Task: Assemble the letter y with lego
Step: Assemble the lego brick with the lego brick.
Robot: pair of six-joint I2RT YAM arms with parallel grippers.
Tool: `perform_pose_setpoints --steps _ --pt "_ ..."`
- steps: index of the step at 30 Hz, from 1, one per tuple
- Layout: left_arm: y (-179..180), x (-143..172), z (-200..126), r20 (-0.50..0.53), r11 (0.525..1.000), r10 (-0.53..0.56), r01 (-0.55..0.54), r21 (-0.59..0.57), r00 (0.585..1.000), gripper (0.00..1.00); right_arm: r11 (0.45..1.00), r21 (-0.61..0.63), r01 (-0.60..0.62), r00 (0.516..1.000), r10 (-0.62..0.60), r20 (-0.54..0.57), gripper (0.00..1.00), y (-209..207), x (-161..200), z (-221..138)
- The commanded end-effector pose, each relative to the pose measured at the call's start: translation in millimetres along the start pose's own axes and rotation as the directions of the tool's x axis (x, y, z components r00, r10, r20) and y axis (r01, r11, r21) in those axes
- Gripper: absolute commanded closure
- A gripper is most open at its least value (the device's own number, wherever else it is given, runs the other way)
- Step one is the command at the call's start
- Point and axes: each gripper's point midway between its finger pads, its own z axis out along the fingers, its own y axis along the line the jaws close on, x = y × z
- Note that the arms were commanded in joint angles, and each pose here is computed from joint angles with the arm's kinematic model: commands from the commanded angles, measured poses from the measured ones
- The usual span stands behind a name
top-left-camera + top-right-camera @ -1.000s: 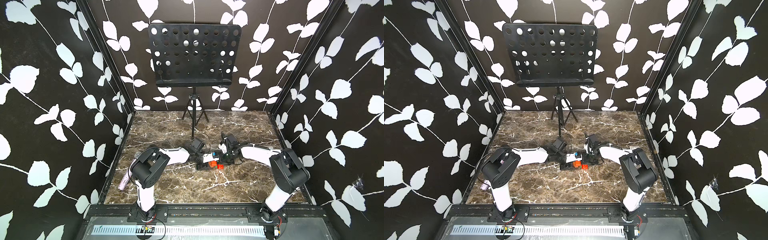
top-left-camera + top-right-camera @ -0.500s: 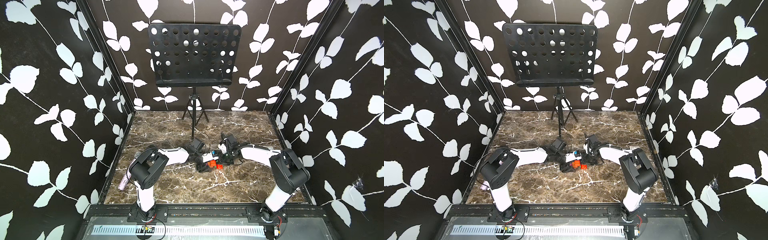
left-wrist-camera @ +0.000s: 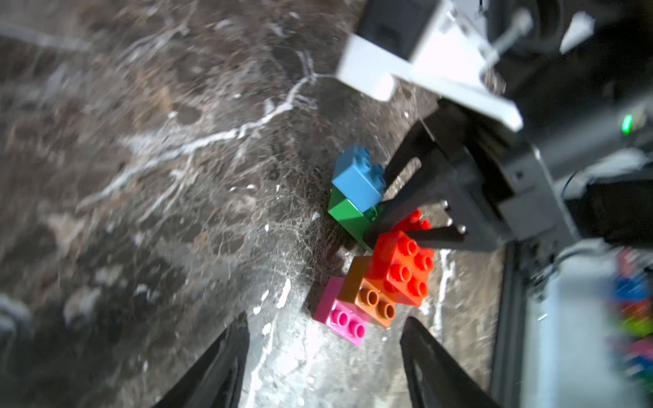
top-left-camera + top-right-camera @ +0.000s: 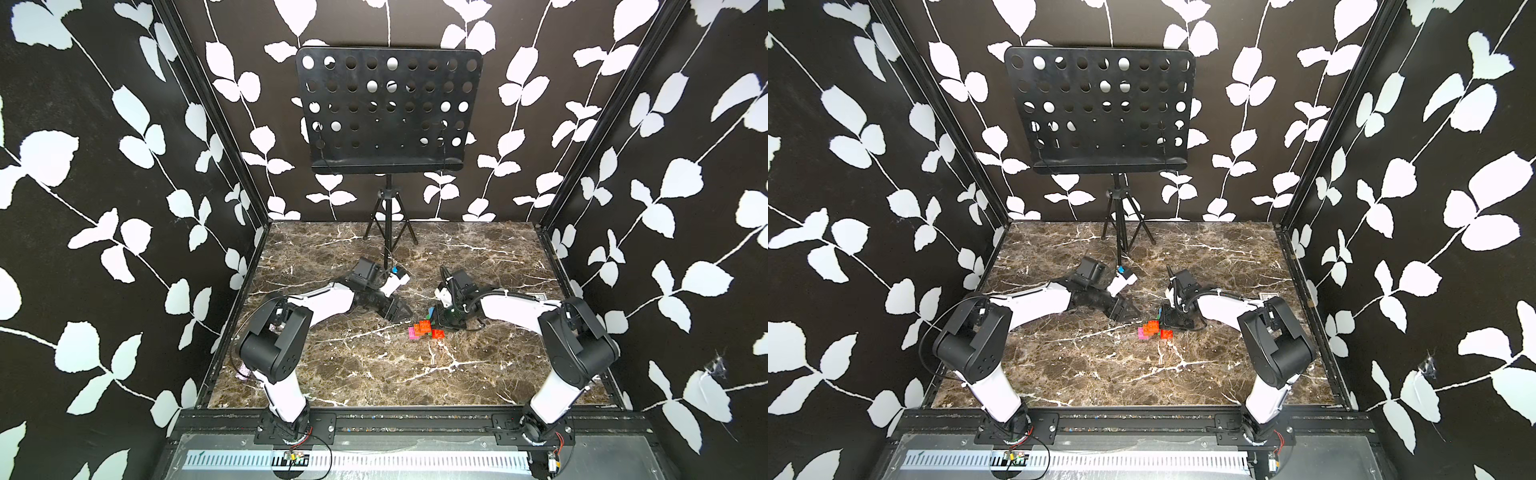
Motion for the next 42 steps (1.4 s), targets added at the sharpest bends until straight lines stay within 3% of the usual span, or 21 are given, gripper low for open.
perform_pose_setpoints --steps 1,6,15,30,42 --pt "-13.8 22.5 -1.5 -0.068 0.931 -0.357 0.361 0.057 0.932 0.30 0.999 0.028 0.018 1.000 -0.018 0.001 0.71 -2.1 3.8 -2.8" --pt "-11.1 40.5 10.0 -0.094 0.827 -0.550 0.557 0.077 0.830 0.30 0.999 0.031 0.024 1.000 -0.024 -0.002 0.71 -1.8 4.8 -2.7" --pt "-12.7 63.1 32.2 -0.159 0.785 -0.606 0.618 0.041 0.780 0.31 0.999 0.035 0.024 1.000 -0.025 0.005 0.71 -1.9 5.1 -4.6" --pt "-2.4 77.8 42.8 -0.166 0.782 -0.617 0.623 -0.025 0.769 0.37 0.999 0.031 0.022 1.000 -0.022 0.009 0.71 0.0 6.3 -5.1" --pt "-2.0 85.1 44.4 -0.187 0.799 -0.597 0.600 -0.046 0.780 0.35 0.999 0.029 0.020 1.000 -0.021 0.009 0.71 -0.3 6.0 -2.6"
